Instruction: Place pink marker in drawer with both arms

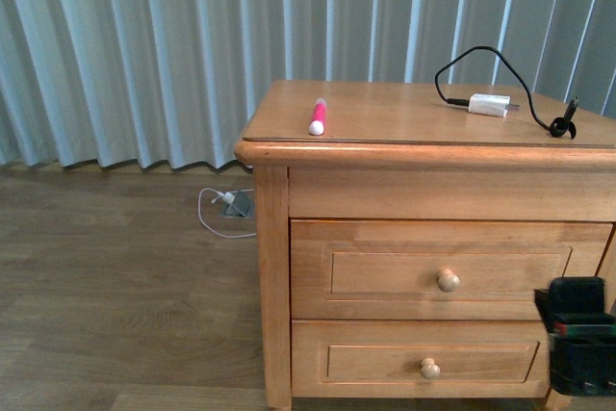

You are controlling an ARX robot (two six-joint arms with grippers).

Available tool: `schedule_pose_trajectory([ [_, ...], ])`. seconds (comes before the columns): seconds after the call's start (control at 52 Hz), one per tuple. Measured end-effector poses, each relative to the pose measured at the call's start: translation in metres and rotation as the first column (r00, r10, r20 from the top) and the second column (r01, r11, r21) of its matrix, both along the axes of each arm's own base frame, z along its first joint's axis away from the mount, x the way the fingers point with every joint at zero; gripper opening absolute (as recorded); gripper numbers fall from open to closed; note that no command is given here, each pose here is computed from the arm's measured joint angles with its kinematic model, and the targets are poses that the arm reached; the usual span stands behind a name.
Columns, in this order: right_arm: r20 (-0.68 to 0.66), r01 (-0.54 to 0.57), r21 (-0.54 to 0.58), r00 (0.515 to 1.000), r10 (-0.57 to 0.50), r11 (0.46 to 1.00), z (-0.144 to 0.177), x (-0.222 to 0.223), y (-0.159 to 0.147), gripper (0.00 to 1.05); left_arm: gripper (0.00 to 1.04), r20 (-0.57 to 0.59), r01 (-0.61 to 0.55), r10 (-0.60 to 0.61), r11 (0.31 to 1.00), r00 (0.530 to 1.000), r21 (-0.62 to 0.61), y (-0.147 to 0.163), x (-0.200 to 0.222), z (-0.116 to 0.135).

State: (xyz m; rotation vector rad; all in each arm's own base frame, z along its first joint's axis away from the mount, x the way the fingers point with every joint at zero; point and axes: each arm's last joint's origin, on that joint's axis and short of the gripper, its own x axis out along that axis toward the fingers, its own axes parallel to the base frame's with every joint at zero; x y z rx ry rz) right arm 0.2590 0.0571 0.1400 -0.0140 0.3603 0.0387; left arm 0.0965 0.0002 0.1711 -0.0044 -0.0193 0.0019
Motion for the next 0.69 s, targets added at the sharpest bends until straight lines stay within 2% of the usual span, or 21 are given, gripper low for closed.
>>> schedule_pose_trajectory([
  [0.212,-0.024,-0.051,-0.04,0.998,0.05,0.998,-0.023,0.043,0.018,0.96,0.99,0.0,0.0,0.0,1.0,1.0,0.0,0.0,0.0,0.0],
  [0.693,-0.017,-0.06,-0.051,0.998,0.06,0.997,-0.056,0.115,0.043,0.96,0.99,0.0,0.0,0.0,1.0,1.0,0.0,0.0,0.0,0.0],
])
